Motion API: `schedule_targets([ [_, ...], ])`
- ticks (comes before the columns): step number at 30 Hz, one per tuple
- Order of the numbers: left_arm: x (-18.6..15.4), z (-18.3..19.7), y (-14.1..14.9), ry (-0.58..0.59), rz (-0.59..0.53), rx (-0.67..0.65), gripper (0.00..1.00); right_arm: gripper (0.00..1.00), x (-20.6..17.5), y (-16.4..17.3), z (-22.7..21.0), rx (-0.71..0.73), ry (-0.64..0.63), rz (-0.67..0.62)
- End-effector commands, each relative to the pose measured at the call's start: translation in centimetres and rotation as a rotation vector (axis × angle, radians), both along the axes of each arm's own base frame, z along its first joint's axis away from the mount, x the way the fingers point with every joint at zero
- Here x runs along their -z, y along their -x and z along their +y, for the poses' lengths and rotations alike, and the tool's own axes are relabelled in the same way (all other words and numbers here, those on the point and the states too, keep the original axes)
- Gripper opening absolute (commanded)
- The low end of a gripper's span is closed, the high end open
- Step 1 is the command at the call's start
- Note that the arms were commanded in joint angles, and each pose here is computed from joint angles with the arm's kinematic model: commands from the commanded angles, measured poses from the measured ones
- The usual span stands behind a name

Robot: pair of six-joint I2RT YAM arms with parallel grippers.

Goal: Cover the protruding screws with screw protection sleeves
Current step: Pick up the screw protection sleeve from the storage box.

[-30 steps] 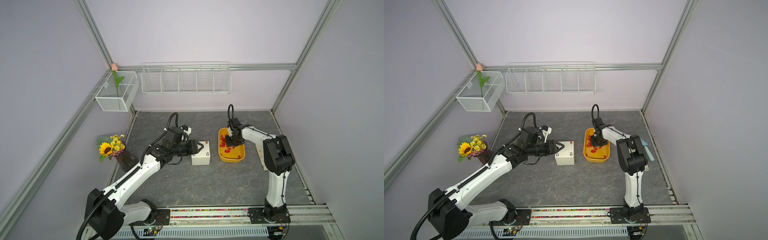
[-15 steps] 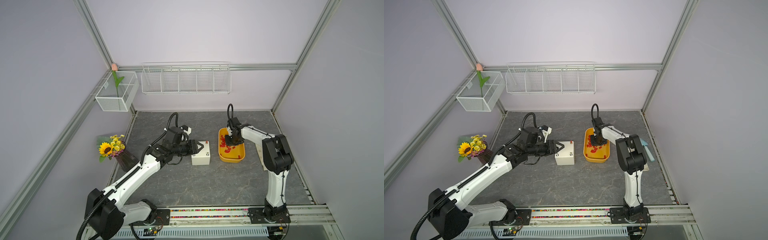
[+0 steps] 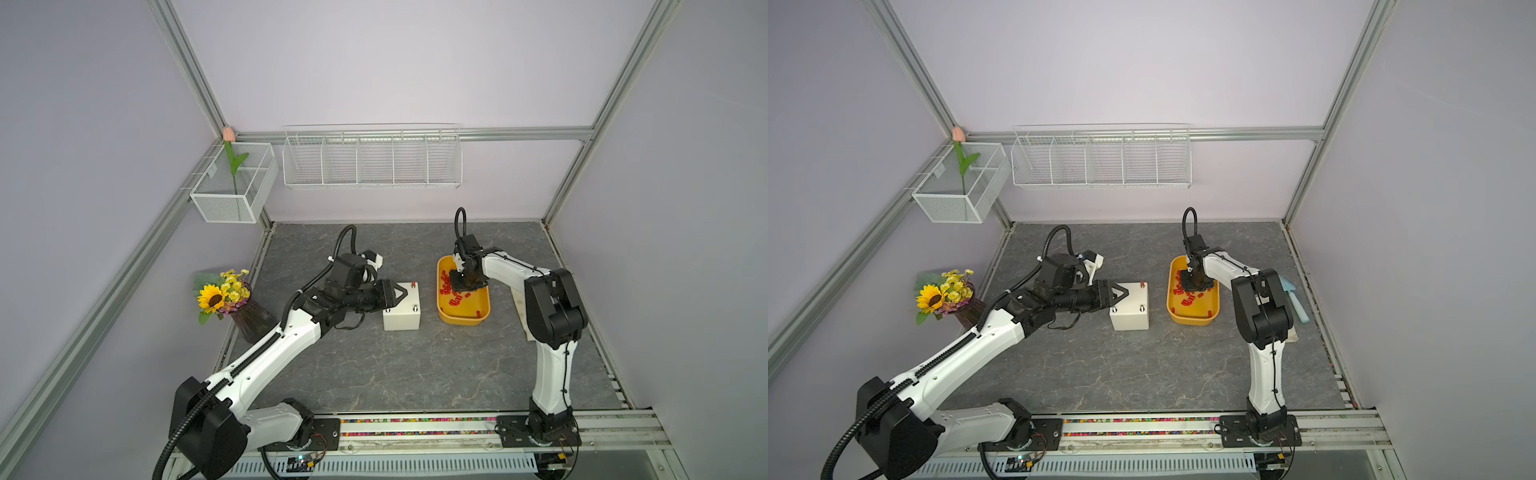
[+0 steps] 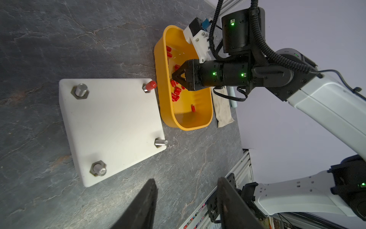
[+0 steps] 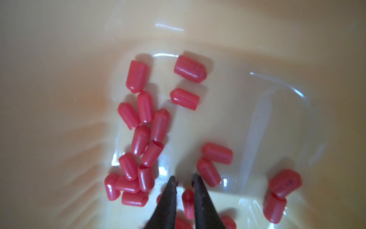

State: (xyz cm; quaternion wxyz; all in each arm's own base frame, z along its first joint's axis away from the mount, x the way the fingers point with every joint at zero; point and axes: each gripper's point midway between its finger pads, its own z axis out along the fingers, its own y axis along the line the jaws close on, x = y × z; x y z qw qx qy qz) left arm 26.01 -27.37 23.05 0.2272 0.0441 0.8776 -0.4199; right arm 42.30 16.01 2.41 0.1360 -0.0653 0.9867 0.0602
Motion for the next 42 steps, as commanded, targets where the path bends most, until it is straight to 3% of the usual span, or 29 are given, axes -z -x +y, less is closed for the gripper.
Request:
schedule_targets([
  [1,0.3,0.1,0.0,-0.003,0.002,-0.008,0.51,0.21,0.8,1.4,-0.6,0.003,0.007,0.049],
  [23,0.1,0.2,0.1,0.003,0.000,-0.015,0.51,0.10,-0.1,1.5,-0.5,0.000,-0.006,0.029],
  [35,-0.8,0.5,-0.6,0.034,-0.026,-0.069,0.51,0.10,-9.1,1.8,0.1,0.003,-0.122,-0.159],
  [42,-3.3,0.3,-0.9,0.118,-0.098,-0.085,0.48,0.10,-16.5,4.0,1.9,-0.019,-0.333,-0.302],
])
